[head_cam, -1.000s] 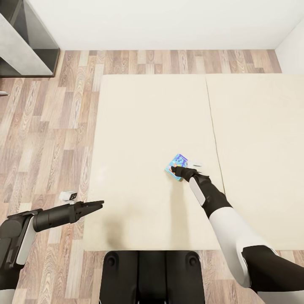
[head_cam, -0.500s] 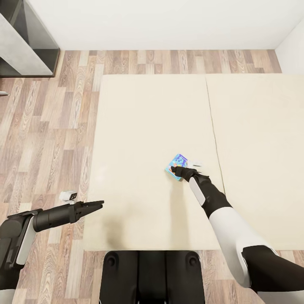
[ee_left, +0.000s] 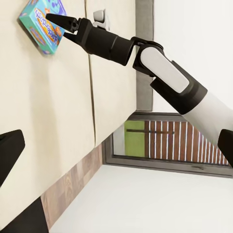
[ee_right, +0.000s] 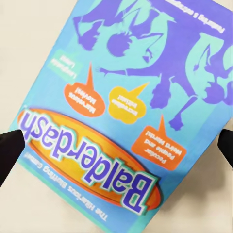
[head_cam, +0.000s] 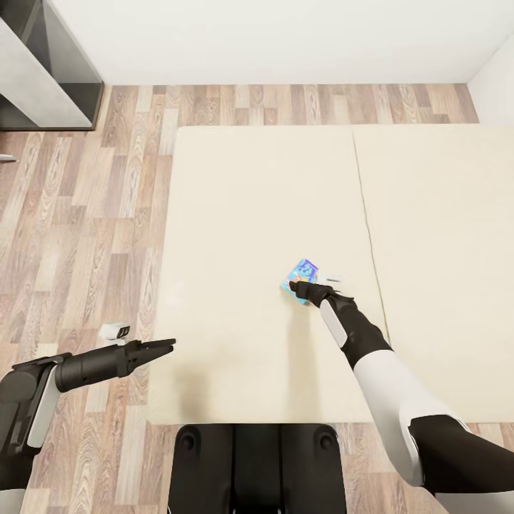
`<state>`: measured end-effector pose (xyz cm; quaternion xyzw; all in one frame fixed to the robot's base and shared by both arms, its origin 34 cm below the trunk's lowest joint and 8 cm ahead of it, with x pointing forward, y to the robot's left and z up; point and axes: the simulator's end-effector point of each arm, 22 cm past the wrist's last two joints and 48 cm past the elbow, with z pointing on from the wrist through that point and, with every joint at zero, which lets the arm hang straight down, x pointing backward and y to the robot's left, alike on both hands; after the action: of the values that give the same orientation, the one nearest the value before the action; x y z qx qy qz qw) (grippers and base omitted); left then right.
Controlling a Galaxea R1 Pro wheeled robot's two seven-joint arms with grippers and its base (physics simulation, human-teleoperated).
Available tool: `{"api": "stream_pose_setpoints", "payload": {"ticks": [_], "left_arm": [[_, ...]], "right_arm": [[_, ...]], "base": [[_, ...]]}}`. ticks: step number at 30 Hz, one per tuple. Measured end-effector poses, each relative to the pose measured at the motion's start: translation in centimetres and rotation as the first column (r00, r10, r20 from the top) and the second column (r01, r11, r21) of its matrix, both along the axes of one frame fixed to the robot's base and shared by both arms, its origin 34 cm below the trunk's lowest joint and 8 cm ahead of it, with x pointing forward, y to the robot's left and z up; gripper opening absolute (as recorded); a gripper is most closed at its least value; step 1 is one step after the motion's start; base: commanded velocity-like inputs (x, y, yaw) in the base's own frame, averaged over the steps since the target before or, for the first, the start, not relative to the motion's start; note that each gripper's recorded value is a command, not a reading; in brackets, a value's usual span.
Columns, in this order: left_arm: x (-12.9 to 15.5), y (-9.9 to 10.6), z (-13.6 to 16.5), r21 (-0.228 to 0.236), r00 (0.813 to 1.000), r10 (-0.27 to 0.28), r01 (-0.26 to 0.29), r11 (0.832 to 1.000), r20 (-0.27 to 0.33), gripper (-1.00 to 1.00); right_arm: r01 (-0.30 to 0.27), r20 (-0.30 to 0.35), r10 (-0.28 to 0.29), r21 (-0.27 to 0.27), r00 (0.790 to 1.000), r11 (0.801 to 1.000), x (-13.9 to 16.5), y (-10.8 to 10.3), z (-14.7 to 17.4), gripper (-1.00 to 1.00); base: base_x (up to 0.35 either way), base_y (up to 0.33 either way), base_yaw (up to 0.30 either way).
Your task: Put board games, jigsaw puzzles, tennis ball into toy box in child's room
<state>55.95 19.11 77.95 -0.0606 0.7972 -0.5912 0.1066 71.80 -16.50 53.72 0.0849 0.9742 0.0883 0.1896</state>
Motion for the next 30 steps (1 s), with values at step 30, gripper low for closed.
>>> {"api": "stream_pose_setpoints", "payload": {"ticks": [30], "left_arm": [[0.11,0.14,0.09,0.003,1.000,0.002,-0.002,1.000,0.004,1.00]], "right_arm": [[0.001,-0.006,-0.001,-0.002,1.000,1.000,-0.04,-0.25,-0.05,1.00]], "base": [[0.000,0.003,0.000]]}}
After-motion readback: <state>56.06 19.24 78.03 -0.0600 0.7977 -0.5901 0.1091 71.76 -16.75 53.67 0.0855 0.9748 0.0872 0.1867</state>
